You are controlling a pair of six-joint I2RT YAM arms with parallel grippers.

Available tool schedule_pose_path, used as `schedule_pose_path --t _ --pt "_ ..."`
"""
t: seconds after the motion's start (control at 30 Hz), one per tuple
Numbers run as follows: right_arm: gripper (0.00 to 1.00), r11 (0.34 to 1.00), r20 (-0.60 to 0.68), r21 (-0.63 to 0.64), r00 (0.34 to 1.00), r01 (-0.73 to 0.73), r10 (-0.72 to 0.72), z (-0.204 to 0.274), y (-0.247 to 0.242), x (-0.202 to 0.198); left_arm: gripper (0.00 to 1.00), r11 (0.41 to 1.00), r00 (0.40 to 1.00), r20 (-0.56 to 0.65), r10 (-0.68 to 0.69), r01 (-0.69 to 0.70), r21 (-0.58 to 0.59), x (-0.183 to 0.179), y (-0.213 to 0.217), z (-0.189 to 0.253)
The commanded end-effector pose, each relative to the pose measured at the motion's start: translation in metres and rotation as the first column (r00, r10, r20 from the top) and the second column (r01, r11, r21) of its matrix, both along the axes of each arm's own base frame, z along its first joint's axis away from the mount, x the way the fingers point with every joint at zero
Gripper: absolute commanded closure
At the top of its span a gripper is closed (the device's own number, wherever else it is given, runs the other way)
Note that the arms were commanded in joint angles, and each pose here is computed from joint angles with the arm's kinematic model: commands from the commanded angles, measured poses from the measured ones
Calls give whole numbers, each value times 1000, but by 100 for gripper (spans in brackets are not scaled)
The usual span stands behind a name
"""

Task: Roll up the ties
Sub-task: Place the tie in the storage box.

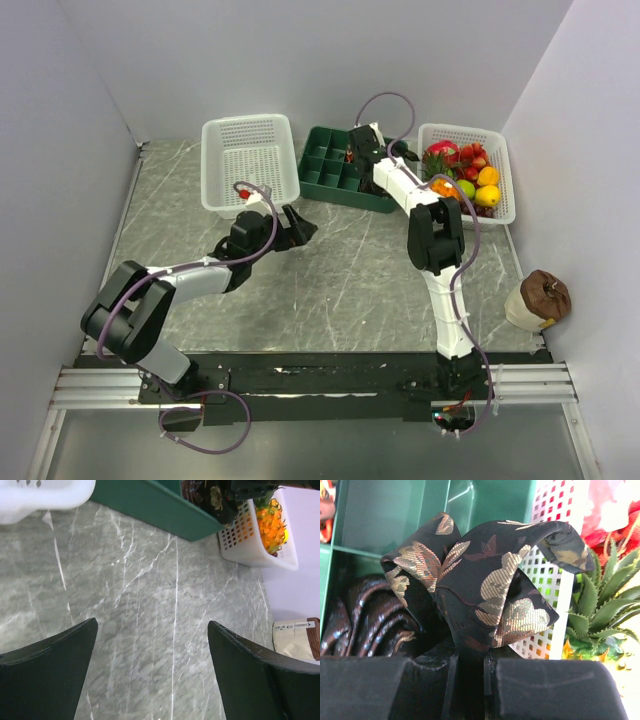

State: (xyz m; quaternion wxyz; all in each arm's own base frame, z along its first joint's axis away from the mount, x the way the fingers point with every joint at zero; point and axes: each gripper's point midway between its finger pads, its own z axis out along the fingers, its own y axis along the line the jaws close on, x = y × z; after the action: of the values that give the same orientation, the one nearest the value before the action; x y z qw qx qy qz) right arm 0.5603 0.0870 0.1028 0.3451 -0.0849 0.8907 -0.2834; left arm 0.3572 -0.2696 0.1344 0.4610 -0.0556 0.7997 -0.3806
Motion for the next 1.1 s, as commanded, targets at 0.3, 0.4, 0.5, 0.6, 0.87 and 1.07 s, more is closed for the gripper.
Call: schedule_pose_path --t 0.3,0.4,0.5,0.6,0.87,1.07 --pt "100 986 -308 169 950 5 48 -58 6 -40 4 1000 998 61 -29 29 6 16 -13 23" --pt "100 972 -342 234 937 17 66 -70 9 -42 3 1000 997 74 -28 28 9 19 -13 28" --pt "100 957 -377 289 922 24 91 -73 13 -44 4 1000 996 81 -28 27 16 22 -15 32" --pt "100 947 -397 319 911 18 116 -73 14 -43 4 999 996 80 -28 26 21 24 -16 33" --pt "86 898 -486 437 854 53 186 -67 21 -75 4 1000 997 75 -29 28 10 24 -17 31" --pt "39 873 -417 484 895 69 161 -30 21 -81 4 1000 997 77 -27 27 9 23 -16 34"
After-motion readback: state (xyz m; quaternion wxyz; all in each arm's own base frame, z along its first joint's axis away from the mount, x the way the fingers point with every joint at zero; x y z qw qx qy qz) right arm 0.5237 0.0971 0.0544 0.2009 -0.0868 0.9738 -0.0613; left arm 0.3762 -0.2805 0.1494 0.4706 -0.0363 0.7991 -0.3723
